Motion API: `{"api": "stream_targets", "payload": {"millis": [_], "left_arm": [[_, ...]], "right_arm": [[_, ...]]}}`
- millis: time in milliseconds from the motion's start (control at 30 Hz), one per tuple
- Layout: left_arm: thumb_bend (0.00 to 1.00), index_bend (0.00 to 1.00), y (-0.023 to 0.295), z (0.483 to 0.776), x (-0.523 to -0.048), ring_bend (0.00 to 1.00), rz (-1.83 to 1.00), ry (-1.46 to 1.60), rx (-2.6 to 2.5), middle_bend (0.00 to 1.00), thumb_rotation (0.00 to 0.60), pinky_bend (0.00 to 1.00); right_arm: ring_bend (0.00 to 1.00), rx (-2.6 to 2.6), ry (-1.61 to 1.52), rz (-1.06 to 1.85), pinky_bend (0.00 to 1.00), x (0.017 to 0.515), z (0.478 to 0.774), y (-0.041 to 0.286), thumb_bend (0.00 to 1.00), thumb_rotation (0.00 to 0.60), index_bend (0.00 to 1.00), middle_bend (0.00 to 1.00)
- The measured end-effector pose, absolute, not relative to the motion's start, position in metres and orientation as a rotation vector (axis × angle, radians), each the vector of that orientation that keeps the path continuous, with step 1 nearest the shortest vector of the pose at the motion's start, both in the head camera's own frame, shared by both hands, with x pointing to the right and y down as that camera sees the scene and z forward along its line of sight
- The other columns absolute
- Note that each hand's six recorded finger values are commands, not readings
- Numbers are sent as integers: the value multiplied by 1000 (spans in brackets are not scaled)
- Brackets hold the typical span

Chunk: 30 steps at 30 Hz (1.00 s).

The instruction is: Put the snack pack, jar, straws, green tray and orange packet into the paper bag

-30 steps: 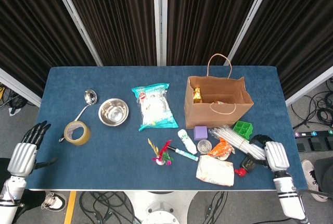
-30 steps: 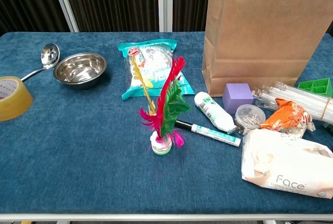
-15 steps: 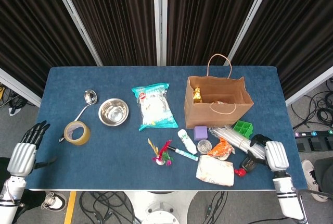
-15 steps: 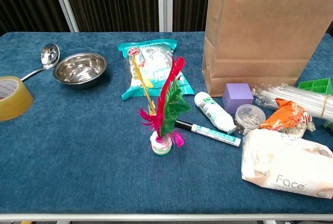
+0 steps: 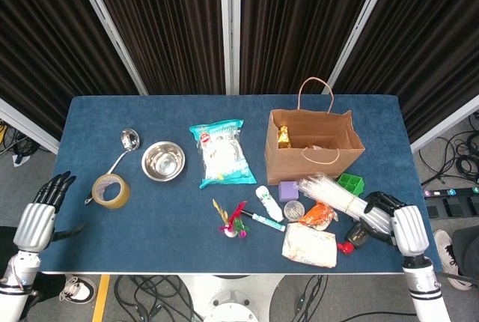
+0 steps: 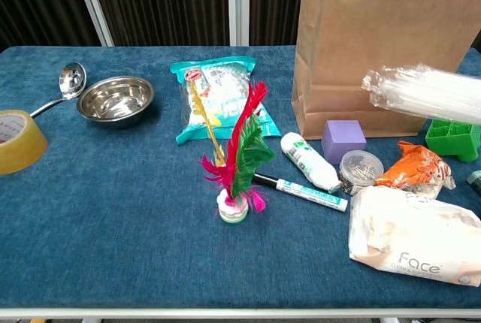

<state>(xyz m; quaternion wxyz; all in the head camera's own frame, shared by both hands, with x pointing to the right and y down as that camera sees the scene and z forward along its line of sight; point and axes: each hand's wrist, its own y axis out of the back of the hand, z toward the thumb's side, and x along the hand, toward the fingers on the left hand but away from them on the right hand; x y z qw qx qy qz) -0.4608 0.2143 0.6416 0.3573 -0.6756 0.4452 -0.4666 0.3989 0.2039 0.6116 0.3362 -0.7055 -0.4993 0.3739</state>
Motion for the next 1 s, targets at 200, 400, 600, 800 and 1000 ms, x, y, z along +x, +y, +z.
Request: {"api": "stream_targets", "payload": {"millis": [200, 400, 600, 800, 1000], "left_arm": [[49, 100, 213, 638, -458, 12, -1194, 1147, -1738, 143, 600, 155], [49, 100, 212, 635, -459, 12, -1196, 1148, -1727, 143, 600, 156], [49, 100, 210, 633, -460, 12, -1191, 1167, -1730, 143, 600, 156], [49, 100, 210, 633, -462, 12, -1191, 1179, -1731, 143, 600, 156], [48, 100, 208, 633, -463, 12, -1185, 1194, -1731, 143, 600, 155]], "right_arm": [[488, -1907, -1230, 826, 706, 363, 577, 203, 442, 600, 678, 527], [487, -1885, -1182, 667, 706, 324, 534, 193, 441, 600, 678, 526], [487, -1777, -1189, 542, 708, 296, 483, 169, 443, 600, 678, 526], [488, -1553, -1159, 535, 708, 283, 445, 134, 442, 600, 678, 526], [489, -1361, -1090, 665, 708, 282, 439, 90, 442, 600, 678, 526]]}}
